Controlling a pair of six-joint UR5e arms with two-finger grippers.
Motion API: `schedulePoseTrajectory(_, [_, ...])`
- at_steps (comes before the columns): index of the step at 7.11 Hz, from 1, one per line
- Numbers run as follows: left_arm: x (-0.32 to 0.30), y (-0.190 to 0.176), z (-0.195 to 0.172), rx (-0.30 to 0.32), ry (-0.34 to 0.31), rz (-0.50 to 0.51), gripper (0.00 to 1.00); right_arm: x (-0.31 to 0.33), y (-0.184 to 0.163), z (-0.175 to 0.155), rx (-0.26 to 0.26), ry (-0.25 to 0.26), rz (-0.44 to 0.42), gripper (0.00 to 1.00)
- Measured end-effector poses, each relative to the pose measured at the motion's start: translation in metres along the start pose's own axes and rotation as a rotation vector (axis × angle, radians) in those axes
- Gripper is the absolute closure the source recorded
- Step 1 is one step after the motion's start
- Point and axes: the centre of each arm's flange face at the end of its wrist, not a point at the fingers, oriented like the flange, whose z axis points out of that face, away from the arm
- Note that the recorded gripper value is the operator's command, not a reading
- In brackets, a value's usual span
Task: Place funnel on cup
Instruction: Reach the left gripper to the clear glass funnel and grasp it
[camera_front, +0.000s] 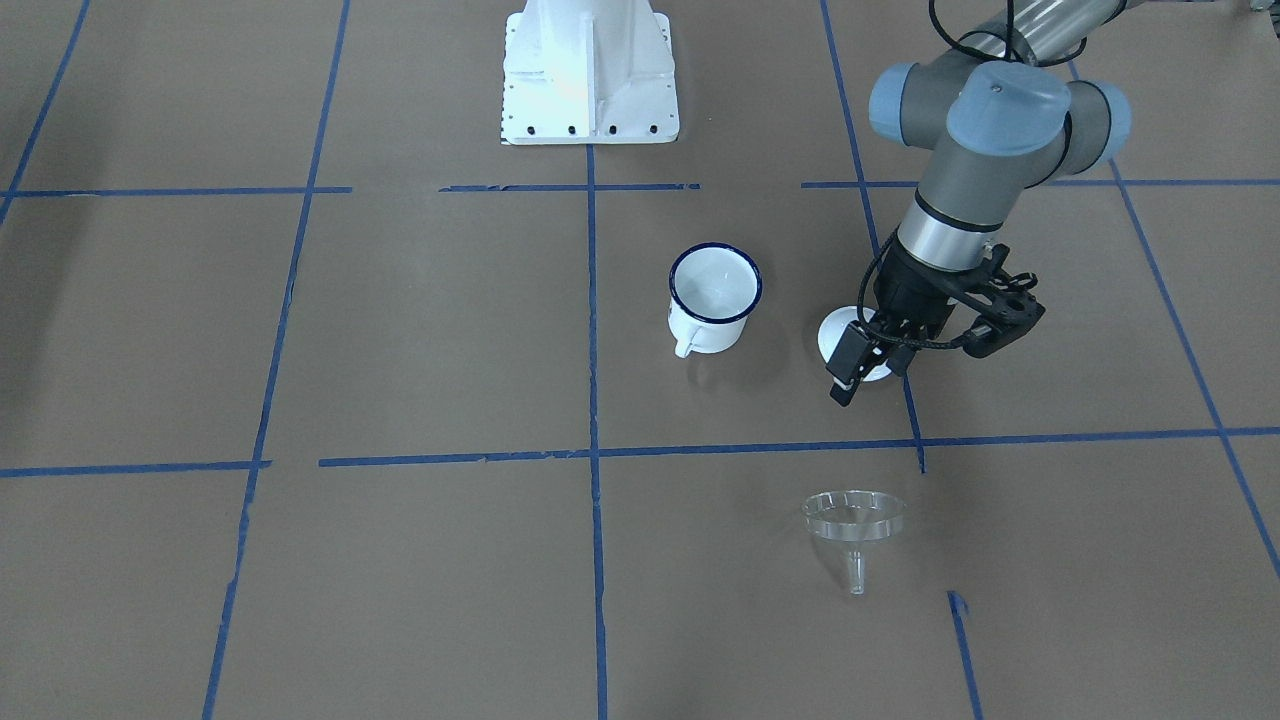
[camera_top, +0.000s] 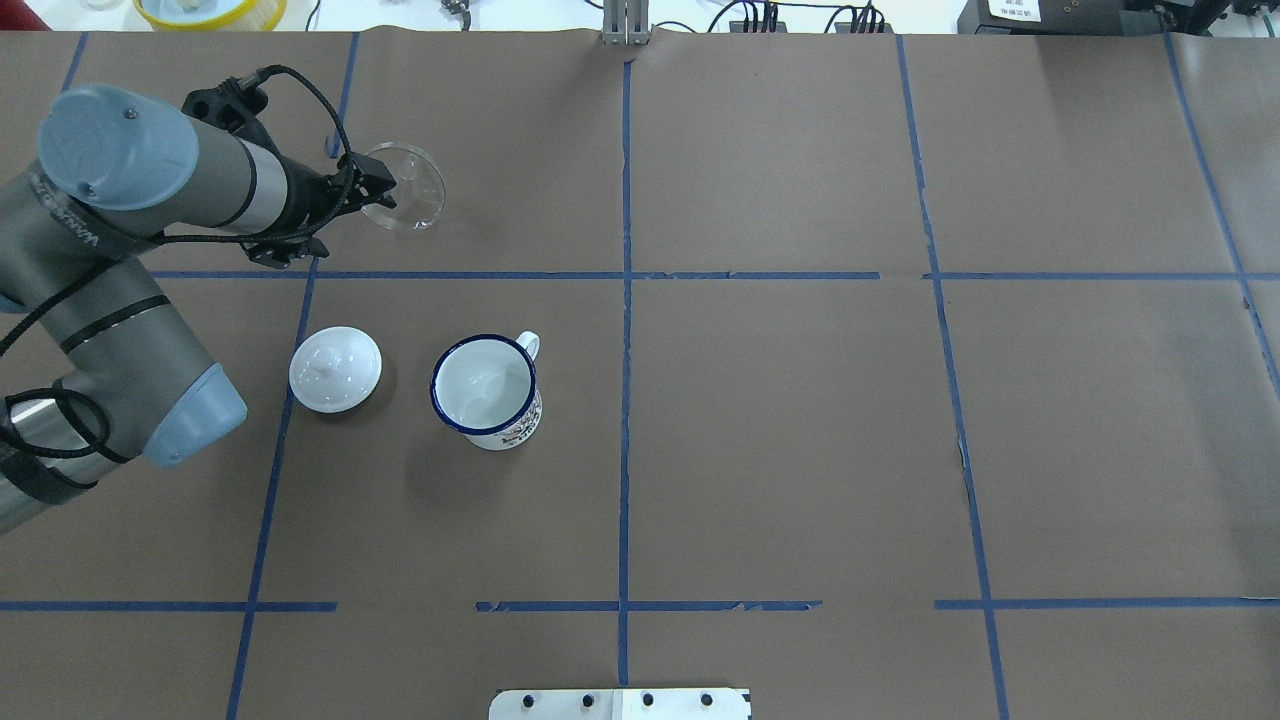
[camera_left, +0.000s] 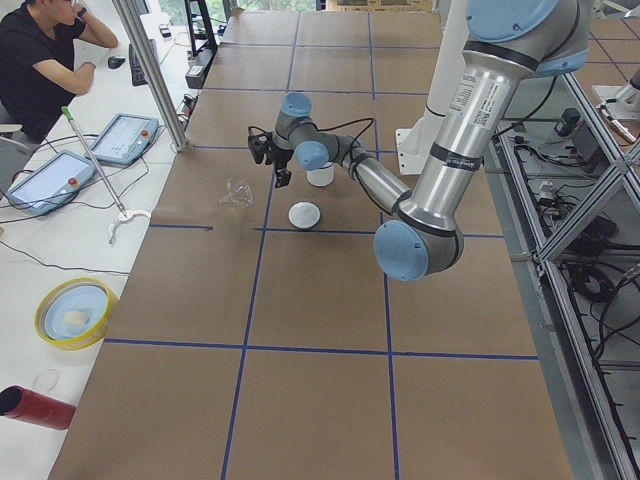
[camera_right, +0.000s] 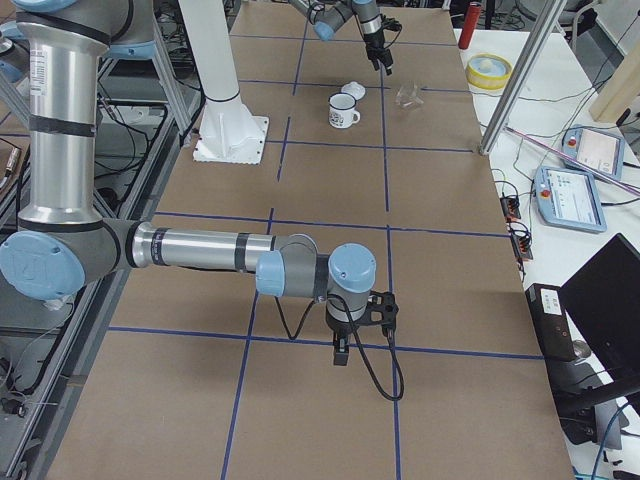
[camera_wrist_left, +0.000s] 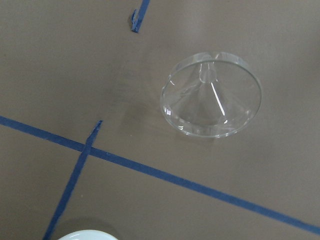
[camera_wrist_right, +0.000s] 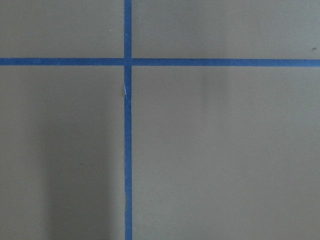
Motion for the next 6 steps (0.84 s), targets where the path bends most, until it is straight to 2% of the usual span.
schedulePoseTrajectory(1, [-0.003,-0.01,0.018,0.044,0.078,-0.13,0.0,0.0,0.0,0.0,0.0,0.0,0.0,0.0])
schedulePoseTrajectory(3, [-0.005,-0.022,0.048,0.134,0.181,-0.32,0.0,0.0,0.0,0.0,0.0,0.0,0.0,0.0])
schedulePoseTrajectory(4, [-0.002,-0.017,0.06,0.169,0.213,-0.369,0.0,0.0,0.0,0.0,0.0,0.0,0.0,0.0])
schedulePoseTrajectory(6, [0.006,-0.011,0.071,0.187,0.234,-0.408,0.0,0.0,0.0,0.0,0.0,0.0,0.0,0.0])
